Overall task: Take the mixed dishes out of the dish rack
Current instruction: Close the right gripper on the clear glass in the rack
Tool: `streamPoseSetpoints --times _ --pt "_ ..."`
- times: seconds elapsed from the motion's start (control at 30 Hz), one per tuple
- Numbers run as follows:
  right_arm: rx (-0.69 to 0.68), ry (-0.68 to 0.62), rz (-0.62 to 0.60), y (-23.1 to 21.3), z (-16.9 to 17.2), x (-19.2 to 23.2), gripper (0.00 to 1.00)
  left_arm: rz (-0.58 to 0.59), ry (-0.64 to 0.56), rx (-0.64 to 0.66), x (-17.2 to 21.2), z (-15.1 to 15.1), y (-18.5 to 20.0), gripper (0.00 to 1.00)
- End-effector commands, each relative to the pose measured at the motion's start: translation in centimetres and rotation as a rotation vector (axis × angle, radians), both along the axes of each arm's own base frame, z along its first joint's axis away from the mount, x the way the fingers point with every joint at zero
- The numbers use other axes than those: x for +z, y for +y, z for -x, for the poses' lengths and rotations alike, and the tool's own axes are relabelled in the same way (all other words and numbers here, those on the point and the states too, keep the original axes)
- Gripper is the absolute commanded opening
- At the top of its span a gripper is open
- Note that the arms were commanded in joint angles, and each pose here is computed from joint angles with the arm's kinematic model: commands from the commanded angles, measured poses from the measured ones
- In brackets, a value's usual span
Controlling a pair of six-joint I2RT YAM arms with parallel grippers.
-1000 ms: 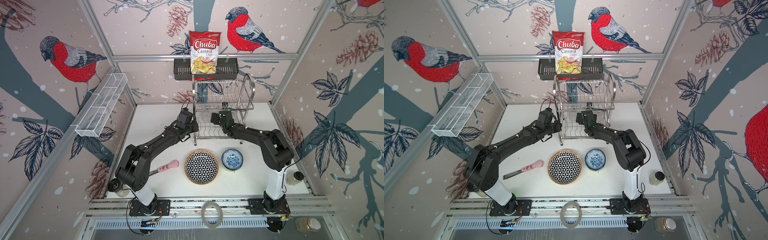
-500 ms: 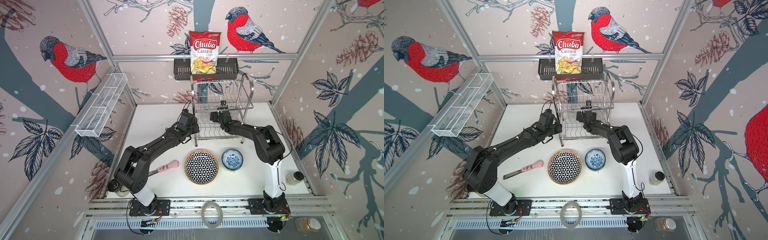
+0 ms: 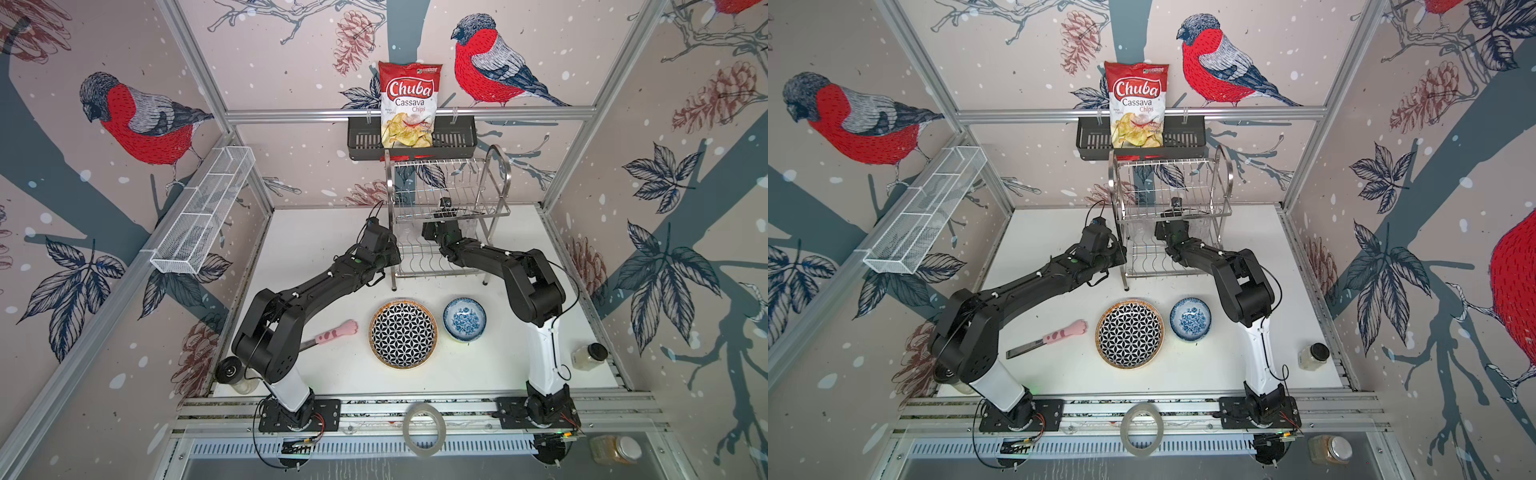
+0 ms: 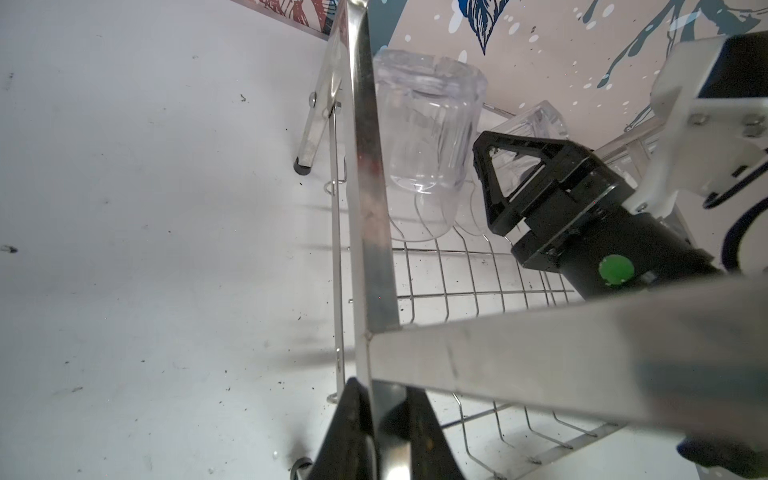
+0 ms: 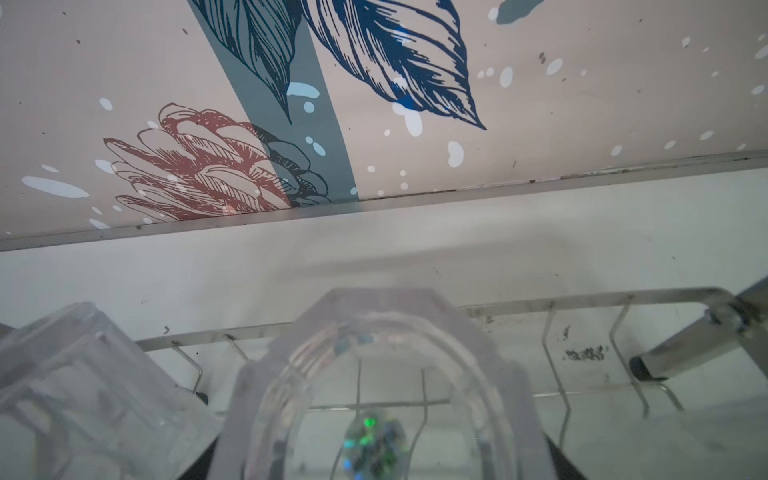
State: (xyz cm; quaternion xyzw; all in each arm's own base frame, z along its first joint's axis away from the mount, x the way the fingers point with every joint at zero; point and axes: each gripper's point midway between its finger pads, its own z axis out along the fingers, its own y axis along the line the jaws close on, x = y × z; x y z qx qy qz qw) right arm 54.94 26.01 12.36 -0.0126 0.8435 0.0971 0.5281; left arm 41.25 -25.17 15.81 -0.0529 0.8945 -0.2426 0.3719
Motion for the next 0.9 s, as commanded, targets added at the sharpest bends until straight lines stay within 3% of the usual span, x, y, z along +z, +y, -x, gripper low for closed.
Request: streamPoseSetpoints --times 0.0,0.27,0.87 --pt "0.035 0.015 -0.012 0.6 1.0 0.6 0.42 -0.022 0.074 -0.11 -1.7 2.0 -1.1 0.0" --pt "0.048 0.023 -0.014 1.1 2.5 0.7 0.34 -0.016 0.067 -0.101 -1.5 1.9 -1.0 0.0" --pt "0.045 0.038 -0.012 0.3 7.3 1.6 0.27 -0.031 0.06 -0.055 -1.8 1.6 -0.4 0.03"
